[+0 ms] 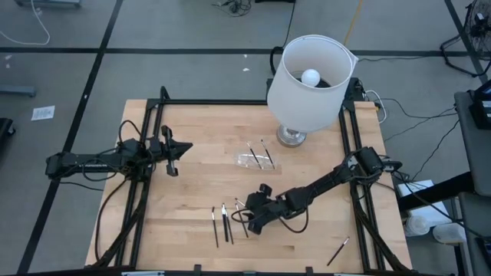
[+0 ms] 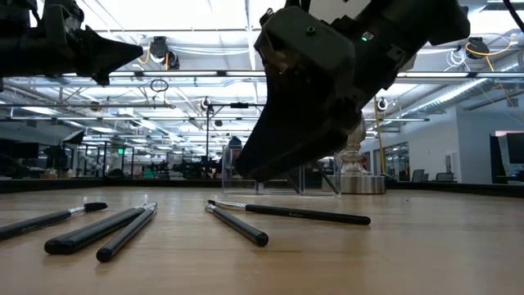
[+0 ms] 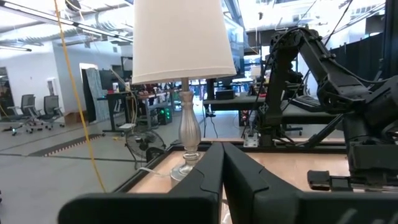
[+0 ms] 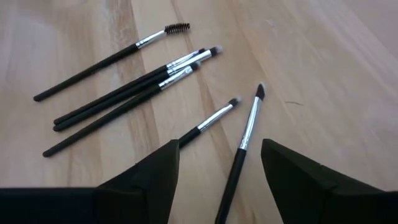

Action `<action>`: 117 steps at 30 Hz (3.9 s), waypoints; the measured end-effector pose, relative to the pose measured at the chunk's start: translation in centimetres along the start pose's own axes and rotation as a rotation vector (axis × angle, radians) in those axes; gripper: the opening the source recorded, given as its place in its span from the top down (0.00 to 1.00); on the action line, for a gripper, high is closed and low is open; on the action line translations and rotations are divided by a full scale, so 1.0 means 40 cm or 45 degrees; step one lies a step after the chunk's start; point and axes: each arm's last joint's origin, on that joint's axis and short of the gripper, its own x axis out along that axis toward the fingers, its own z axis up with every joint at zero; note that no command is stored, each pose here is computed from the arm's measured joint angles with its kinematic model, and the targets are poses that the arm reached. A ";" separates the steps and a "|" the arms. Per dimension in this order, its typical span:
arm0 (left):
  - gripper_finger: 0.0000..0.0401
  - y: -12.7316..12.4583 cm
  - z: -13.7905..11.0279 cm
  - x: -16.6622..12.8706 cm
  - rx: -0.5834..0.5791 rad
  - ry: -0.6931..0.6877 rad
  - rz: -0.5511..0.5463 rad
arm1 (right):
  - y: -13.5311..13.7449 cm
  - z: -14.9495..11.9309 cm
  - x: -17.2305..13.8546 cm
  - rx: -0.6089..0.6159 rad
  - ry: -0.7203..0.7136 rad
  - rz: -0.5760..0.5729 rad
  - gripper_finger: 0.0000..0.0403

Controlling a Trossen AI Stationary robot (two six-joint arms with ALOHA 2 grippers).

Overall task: Pick & Place Makeup Brushes
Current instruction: Put the black eyeshadow brush into the transparent organizer

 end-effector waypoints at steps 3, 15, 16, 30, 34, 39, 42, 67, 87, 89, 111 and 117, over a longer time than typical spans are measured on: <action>0.96 0.000 0.000 0.000 -0.001 0.000 0.000 | -0.002 -0.018 0.022 0.005 0.015 -0.023 0.47; 0.96 0.000 -0.001 0.000 0.003 0.005 0.000 | -0.014 -0.078 0.076 -0.012 0.047 -0.158 0.49; 0.96 0.000 -0.001 0.000 0.013 0.006 0.000 | -0.015 -0.079 0.076 -0.017 0.050 -0.160 0.51; 0.96 0.000 -0.001 0.000 0.017 0.007 -0.001 | -0.018 -0.077 0.073 -0.038 0.058 -0.165 0.79; 0.96 0.000 -0.001 0.000 0.017 0.007 -0.001 | -0.021 -0.081 0.072 -0.026 0.092 -0.158 0.89; 0.96 0.000 -0.001 0.000 0.017 0.007 -0.001 | -0.020 -0.077 0.072 -0.040 0.065 -0.167 0.98; 0.96 0.000 -0.002 0.000 0.017 0.007 -0.001 | -0.015 -0.060 0.056 -0.071 0.028 -0.156 0.99; 0.96 -0.019 0.041 0.000 -0.181 -0.139 -0.348 | 0.086 0.178 -0.196 -0.573 -0.845 -0.127 1.00; 0.96 -0.068 0.051 0.114 -0.016 0.162 -0.324 | -0.026 0.185 -0.151 -0.805 -0.798 -0.202 1.00; 0.96 -0.070 0.065 0.133 0.045 0.159 -0.320 | -0.054 0.171 -0.142 -0.811 -0.835 -0.169 1.00; 0.96 -0.202 0.147 0.299 0.277 0.087 -0.524 | -0.201 0.176 -0.314 -0.894 -1.282 0.208 1.00; 0.96 -0.201 0.147 0.299 0.297 0.086 -0.522 | -0.279 0.204 -0.291 -0.840 -1.282 0.338 1.00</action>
